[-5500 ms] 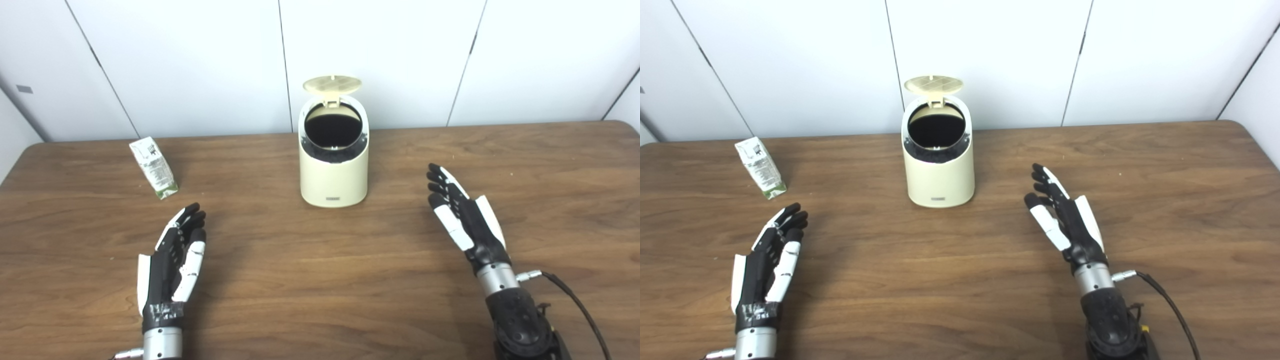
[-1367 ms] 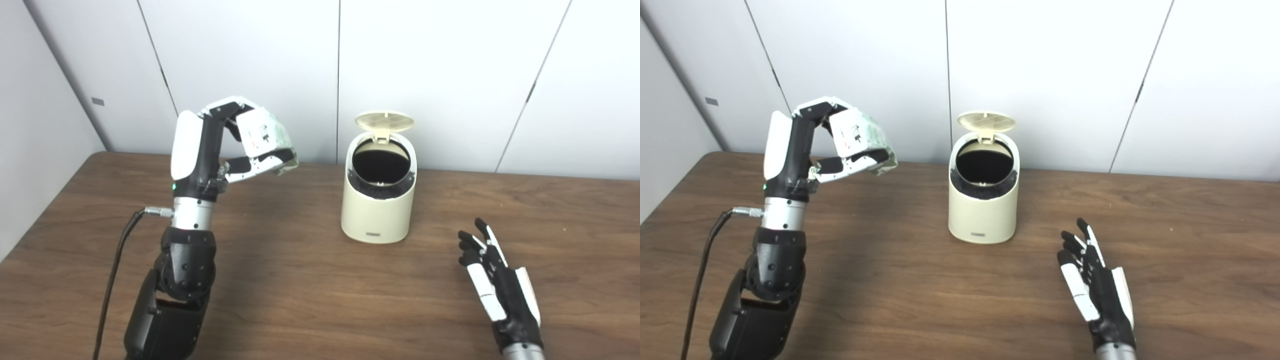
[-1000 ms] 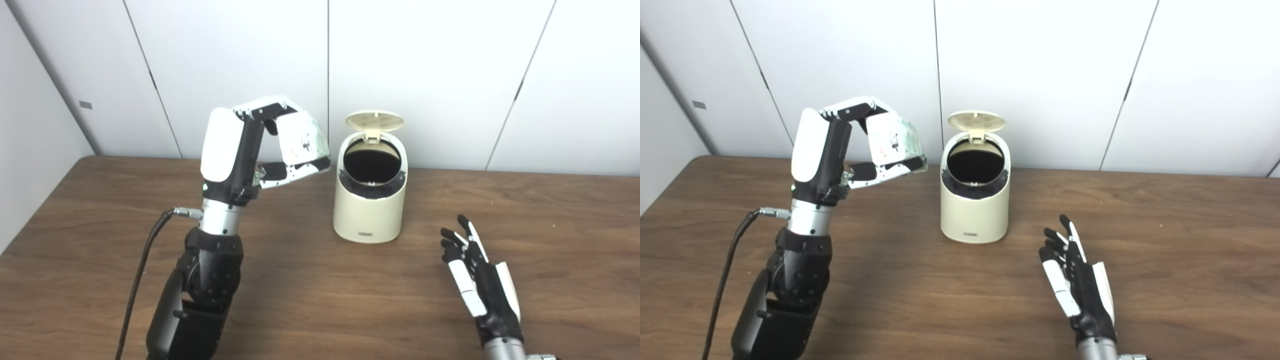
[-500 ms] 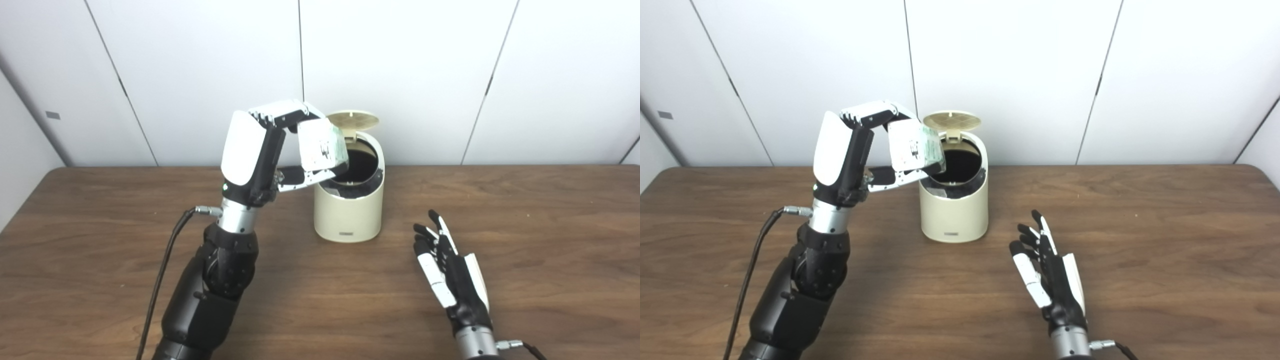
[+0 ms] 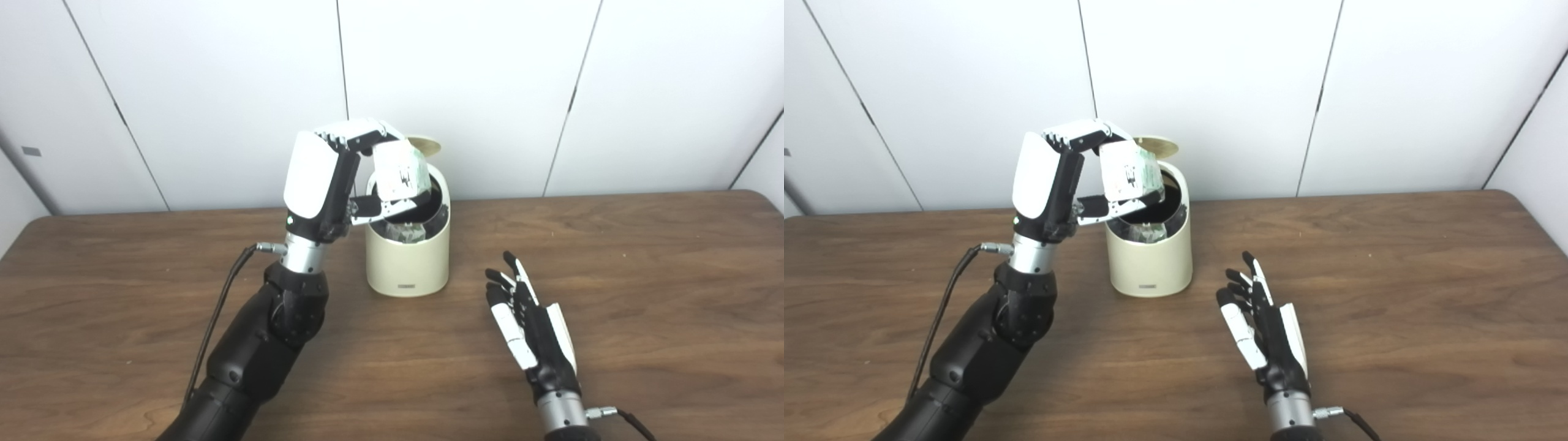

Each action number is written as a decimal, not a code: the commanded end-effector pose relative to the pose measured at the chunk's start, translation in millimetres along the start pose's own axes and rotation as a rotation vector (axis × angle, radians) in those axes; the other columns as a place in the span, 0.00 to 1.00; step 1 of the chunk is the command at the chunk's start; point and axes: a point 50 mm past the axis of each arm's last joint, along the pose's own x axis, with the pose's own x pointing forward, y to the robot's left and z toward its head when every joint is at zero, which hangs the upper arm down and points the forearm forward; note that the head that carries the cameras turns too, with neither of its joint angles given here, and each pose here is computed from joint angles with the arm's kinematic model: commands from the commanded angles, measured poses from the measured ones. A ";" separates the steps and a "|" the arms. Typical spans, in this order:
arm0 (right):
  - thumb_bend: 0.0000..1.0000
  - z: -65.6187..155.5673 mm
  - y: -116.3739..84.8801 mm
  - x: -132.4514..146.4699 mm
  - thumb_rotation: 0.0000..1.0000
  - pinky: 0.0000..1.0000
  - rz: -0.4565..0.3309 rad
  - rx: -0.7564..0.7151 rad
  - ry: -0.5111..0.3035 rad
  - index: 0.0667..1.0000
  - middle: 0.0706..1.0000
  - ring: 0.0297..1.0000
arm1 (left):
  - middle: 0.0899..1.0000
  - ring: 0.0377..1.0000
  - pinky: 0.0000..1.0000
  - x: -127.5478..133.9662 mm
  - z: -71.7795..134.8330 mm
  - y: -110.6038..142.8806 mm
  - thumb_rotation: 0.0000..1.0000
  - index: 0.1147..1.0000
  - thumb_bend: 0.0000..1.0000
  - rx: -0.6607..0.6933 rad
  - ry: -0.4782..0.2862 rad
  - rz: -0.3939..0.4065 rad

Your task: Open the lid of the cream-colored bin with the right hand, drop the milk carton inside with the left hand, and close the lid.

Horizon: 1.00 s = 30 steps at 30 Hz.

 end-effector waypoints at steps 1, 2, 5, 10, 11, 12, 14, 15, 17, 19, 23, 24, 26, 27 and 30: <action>0.53 18.2 2.0 6.1 0.94 0.78 -0.031 0.022 -0.065 0.97 0.85 0.83 | 0.43 0.41 0.38 30.9 6.9 9.9 0.00 0.42 0.48 -0.022 -0.071 0.087; 0.53 18.9 2.0 6.1 0.94 0.78 -0.034 0.023 -0.066 0.97 0.85 0.83 | 0.43 0.41 0.38 30.9 6.5 8.6 0.00 0.42 0.48 -0.024 -0.068 0.085; 0.53 19.8 1.5 5.8 0.95 0.78 -0.037 0.026 -0.068 0.97 0.85 0.83 | 0.43 0.41 0.37 30.2 5.3 6.1 0.00 0.42 0.48 -0.029 -0.061 0.080; 0.53 20.4 -0.3 4.9 0.95 0.77 -0.039 0.031 -0.070 0.97 0.86 0.83 | 0.42 0.40 0.37 27.5 1.5 4.6 0.00 0.43 0.48 -0.034 -0.048 0.069; 0.53 20.6 -0.7 4.6 0.95 0.77 -0.039 0.030 -0.070 0.97 0.86 0.83 | 0.42 0.40 0.37 26.5 0.4 4.4 0.00 0.43 0.48 -0.033 -0.045 0.066; 0.53 20.4 -0.9 4.3 0.96 0.77 -0.039 0.030 -0.069 0.97 0.85 0.83 | 0.42 0.40 0.37 25.6 -0.7 4.1 0.00 0.43 0.48 -0.033 -0.041 0.062; 0.54 20.0 -1.2 4.0 0.96 0.77 -0.039 0.031 -0.068 0.97 0.86 0.83 | 0.42 0.41 0.37 24.3 -2.4 3.9 0.00 0.43 0.48 -0.032 -0.035 0.056; 0.53 20.3 -1.2 3.8 0.96 0.76 -0.041 0.033 -0.068 0.97 0.86 0.83 | 0.42 0.41 0.37 23.5 -3.3 4.0 0.00 0.42 0.48 -0.035 -0.029 0.052; 0.54 21.3 -1.2 3.4 0.95 0.76 -0.043 0.037 -0.072 0.96 0.85 0.83 | 0.42 0.41 0.38 21.7 -4.9 4.5 0.00 0.42 0.48 -0.041 -0.018 0.044; 0.54 22.1 -1.5 3.0 0.94 0.75 -0.045 0.038 -0.075 0.96 0.85 0.83 | 0.42 0.41 0.37 19.2 -5.1 6.0 0.00 0.42 0.48 -0.048 -0.010 0.034; 0.53 23.5 -2.2 1.9 0.94 0.75 -0.046 0.031 -0.072 0.96 0.85 0.83 | 0.43 0.42 0.38 15.0 -7.2 6.8 0.00 0.42 0.48 -0.049 -0.001 0.022; 0.53 23.9 -2.3 1.6 0.94 0.75 -0.046 0.028 -0.071 0.96 0.85 0.83 | 0.43 0.42 0.38 14.2 -8.3 6.4 0.00 0.42 0.48 -0.046 0.002 0.016; 0.51 23.7 -2.1 1.2 0.94 0.75 -0.046 0.031 -0.068 0.96 0.84 0.82 | 0.44 0.42 0.38 12.8 -10.8 5.5 0.00 0.42 0.48 -0.036 0.006 0.004; 0.51 23.8 -2.0 1.0 0.93 0.76 -0.047 0.035 -0.067 0.96 0.84 0.82 | 0.44 0.42 0.37 12.2 -11.9 5.1 0.00 0.42 0.48 -0.031 0.009 -0.001; 0.51 24.2 -2.0 0.4 0.93 0.76 -0.049 0.040 -0.065 0.96 0.84 0.82 | 0.43 0.42 0.37 10.0 -15.6 3.6 0.00 0.42 0.48 -0.021 0.018 -0.010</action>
